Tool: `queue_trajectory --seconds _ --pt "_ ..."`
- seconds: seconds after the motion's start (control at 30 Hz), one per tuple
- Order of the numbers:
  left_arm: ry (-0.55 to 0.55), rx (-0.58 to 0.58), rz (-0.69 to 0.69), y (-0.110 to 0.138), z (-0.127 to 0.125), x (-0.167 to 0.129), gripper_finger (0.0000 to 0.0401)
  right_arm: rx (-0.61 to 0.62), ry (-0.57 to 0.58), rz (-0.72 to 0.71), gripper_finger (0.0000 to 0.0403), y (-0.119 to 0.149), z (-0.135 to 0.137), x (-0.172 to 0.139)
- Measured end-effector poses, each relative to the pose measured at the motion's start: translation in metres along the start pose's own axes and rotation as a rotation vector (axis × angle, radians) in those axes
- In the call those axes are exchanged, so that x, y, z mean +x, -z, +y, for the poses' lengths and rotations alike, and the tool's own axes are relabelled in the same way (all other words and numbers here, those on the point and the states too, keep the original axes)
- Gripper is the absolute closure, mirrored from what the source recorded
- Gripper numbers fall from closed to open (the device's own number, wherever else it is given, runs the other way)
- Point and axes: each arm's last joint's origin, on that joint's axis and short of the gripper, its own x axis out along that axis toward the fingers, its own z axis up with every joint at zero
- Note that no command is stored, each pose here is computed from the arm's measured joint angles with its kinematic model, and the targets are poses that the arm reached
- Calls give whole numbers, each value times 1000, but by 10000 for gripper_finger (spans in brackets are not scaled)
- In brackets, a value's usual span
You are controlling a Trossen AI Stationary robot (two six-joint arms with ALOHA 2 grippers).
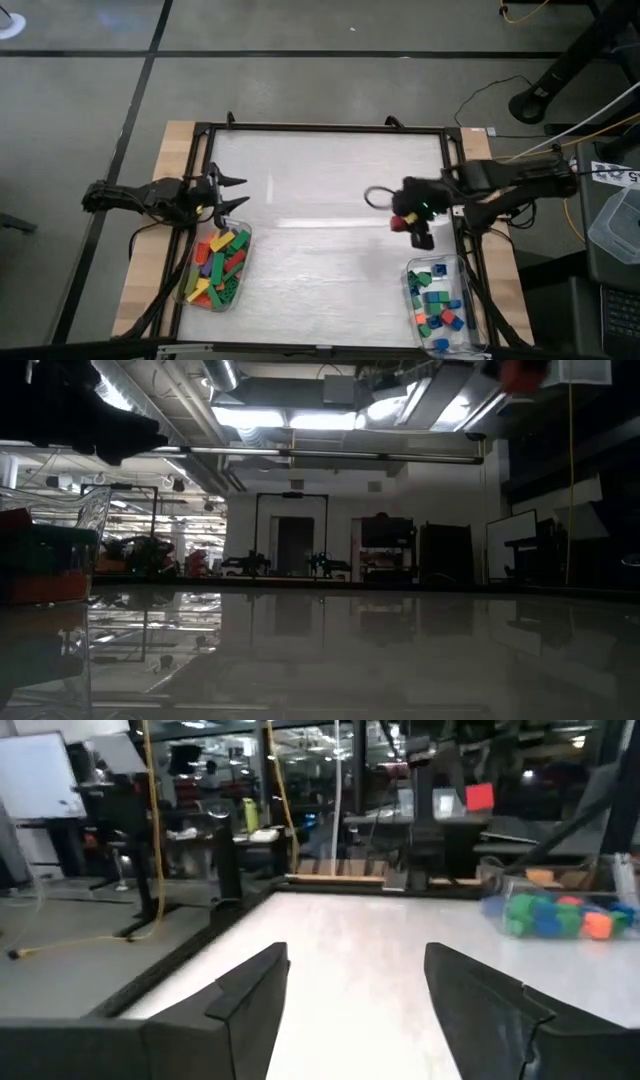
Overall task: Sort blocks by size
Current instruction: Put the small red wooden block into the right transparent bin, then return to Home Position
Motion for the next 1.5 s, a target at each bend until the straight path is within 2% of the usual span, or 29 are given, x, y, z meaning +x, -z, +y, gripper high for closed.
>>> queue_trajectory --seconds 0.13,0.23,0.37,0.5,0.73,0.93,1.1,1.27,1.4,1.5 --pt "17 -33 27 17 -3 4 176 15 62 16 264 18 24 -8" --pt "45 -46 -14 17 -4 5 176 37 83 19 264 32 43 -12" --pt "85 12 -27 15 -5 5 176 38 56 34 264 52 71 -7" --pt "59 25 10 19 -5 6 176 27 32 72 264 83 96 8" --pt "43 209 11 19 -4 6 176 5 -82 112 264 139 130 31" --pt "43 183 13 19 -4 6 176 -2 -117 151 246 169 138 40" --pt "43 185 13 19 -4 6 176 -1 -112 200 220 179 136 46" --pt "43 178 13 19 -4 6 176 -19 -100 210 212 181 134 49" --pt "42 184 14 19 -4 6 176 -165 -113 175 213 175 134 49" --pt "42 176 14 19 -4 6 176 -251 -117 113 213 158 133 46"
